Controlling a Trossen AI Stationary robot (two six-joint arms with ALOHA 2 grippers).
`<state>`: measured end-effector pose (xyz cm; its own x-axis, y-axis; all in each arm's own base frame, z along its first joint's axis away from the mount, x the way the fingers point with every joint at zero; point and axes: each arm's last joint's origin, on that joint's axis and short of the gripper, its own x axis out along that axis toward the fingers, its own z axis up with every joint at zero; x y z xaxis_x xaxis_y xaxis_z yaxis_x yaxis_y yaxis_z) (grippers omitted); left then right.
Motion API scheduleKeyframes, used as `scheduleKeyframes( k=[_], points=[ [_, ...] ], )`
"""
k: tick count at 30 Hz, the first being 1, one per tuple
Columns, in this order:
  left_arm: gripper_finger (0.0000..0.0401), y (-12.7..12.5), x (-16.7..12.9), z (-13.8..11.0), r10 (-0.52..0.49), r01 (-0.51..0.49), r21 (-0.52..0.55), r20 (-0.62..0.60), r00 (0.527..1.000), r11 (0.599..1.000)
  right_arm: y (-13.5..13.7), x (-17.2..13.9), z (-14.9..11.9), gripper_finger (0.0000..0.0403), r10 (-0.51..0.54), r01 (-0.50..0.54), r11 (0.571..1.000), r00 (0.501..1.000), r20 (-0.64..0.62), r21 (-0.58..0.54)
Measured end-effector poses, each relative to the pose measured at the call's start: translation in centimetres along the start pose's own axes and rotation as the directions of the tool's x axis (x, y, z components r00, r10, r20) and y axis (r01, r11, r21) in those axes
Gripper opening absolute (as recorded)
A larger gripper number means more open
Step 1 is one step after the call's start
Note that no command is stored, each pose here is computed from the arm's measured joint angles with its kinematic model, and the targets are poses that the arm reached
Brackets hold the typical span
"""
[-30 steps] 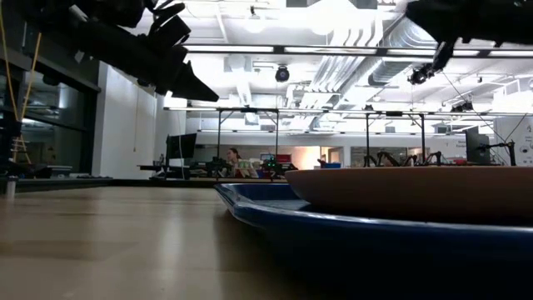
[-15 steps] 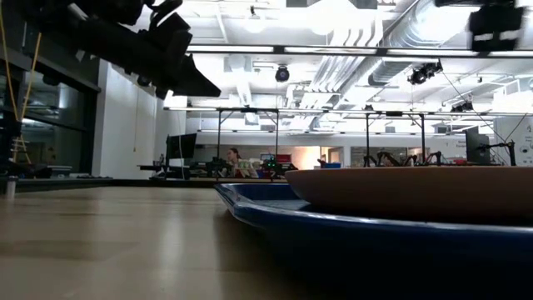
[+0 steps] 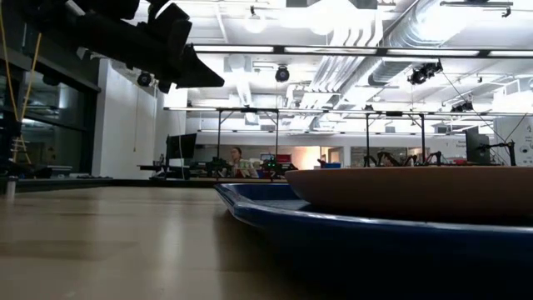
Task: Pick and place plate/cup/fork/spoon on tray
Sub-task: Put the blue glass on the blue table tray to the top right of the orange plate
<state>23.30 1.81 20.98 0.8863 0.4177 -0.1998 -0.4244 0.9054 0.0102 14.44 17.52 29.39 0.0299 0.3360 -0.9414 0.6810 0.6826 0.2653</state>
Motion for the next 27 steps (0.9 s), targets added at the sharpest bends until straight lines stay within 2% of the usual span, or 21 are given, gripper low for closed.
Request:
scheduleKeyframes(
  k=[4,9,19,27],
  points=[
    [0.0001,0.0,0.0,0.3,-0.002,0.002,-0.013,0.031,1.000,1.000,0.8,2.2,-1.8,0.0193,-0.157,0.157,0.987,0.987,-0.046,0.013],
    [0.0001,0.0,0.0,0.5,-0.003,0.004,-0.019,0.045,0.999,1.000,1.7,4.8,-3.3,0.0193,-0.226,0.226,0.974,0.970,-0.094,-0.018],
    [0.0001,0.0,0.0,0.8,-0.004,0.005,-0.011,0.076,0.997,1.000,1.8,6.3,-3.4,0.0193,-0.310,0.306,0.950,0.948,-0.078,-0.062],
    [0.0001,0.0,0.0,0.8,-0.005,0.004,0.012,0.079,0.997,1.000,2.2,6.9,-3.3,0.0193,-0.288,0.282,0.943,0.957,-0.009,-0.177]
  ],
)
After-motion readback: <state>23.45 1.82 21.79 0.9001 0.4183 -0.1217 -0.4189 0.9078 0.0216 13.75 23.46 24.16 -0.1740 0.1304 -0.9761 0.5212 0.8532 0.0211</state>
